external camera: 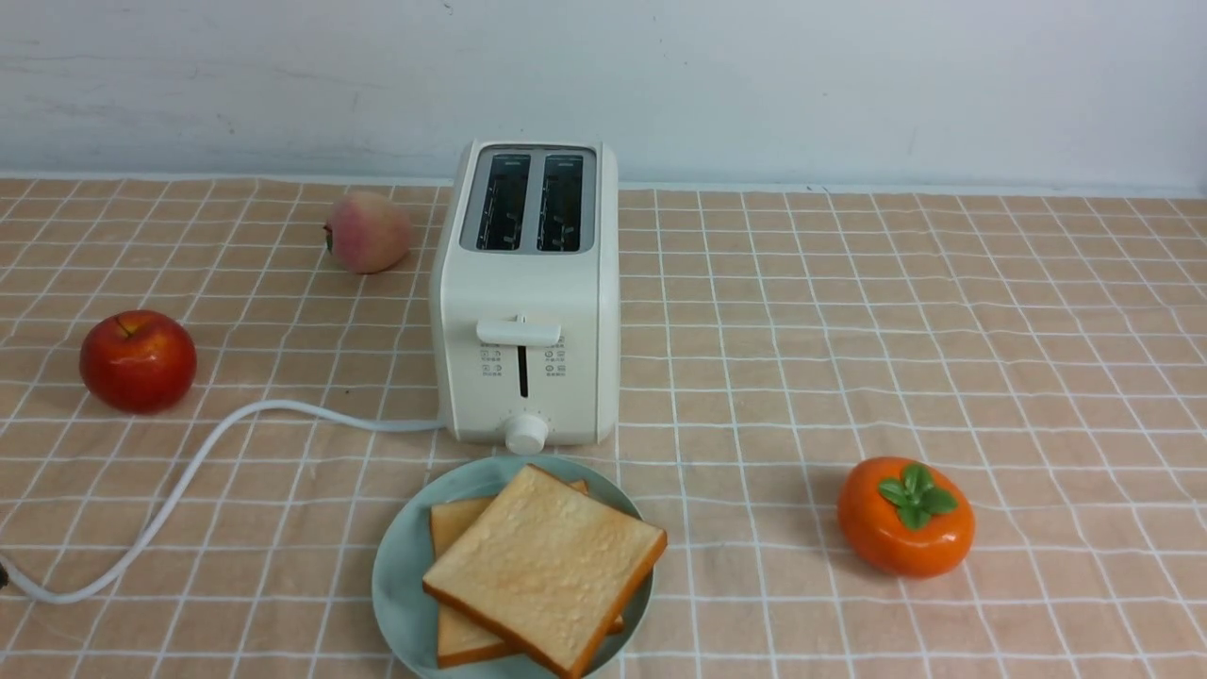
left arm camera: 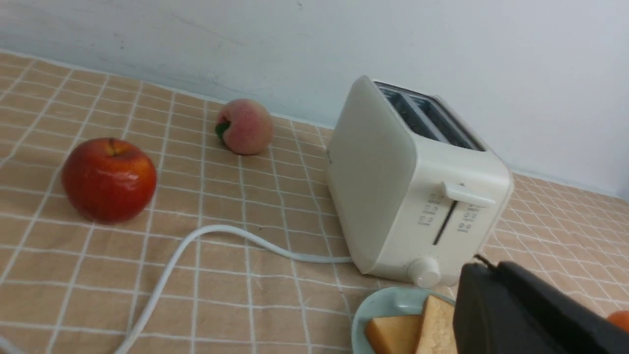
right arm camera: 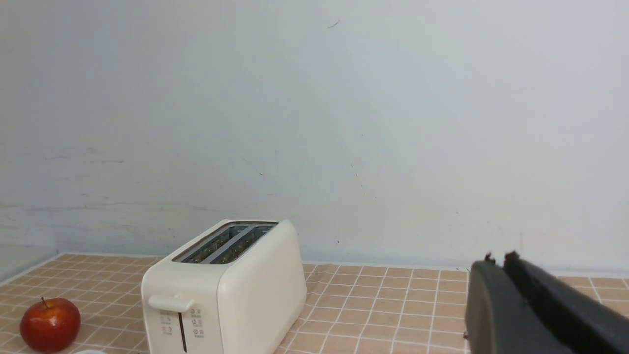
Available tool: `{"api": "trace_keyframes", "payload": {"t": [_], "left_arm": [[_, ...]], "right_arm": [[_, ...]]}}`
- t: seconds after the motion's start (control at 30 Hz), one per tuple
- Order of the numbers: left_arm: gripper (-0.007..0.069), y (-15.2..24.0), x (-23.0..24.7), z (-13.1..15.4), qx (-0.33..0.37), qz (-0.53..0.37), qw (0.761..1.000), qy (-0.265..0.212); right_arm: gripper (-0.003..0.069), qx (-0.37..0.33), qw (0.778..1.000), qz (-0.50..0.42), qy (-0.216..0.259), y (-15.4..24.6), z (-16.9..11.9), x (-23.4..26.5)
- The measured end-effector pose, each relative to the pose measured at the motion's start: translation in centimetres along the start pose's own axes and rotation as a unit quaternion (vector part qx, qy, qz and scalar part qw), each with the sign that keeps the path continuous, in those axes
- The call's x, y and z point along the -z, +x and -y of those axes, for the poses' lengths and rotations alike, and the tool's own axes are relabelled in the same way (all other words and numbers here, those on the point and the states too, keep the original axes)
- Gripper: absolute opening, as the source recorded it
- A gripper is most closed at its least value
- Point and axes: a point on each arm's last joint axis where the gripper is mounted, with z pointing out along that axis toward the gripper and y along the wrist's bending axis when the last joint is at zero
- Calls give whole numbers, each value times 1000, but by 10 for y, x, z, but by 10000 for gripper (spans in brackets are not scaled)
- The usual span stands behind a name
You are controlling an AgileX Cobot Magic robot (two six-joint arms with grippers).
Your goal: Take toasted bread from bread machine on light coffee tablecloth place on plate.
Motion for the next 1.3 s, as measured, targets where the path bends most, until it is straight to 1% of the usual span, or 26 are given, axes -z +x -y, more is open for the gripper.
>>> {"api": "trace_keyframes", "payload": {"t": [0.1,0.17,0.2,0.3,0.53,1.3], "left_arm": [[-13,28,0,-16,-2,-2,999,-38],[-13,42,-2,-23,-7,-12,998,-53],[-13,58,-4,-31,-4,-37,997,-73],[-13,71,-3,-37,5,-82,992,-94],[-8,73,-3,-37,15,-93,991,-95],[15,74,-3,-37,15,-93,991,-96]], "right_arm": [[33,0,1000,0,0,0,0,0],[33,0,1000,0,0,0,0,0],[33,0,1000,0,0,0,0,0],[33,0,1000,0,0,0,0,0],[43,0,1000,0,0,0,0,0],[57,0,1000,0,0,0,0,0]]}}
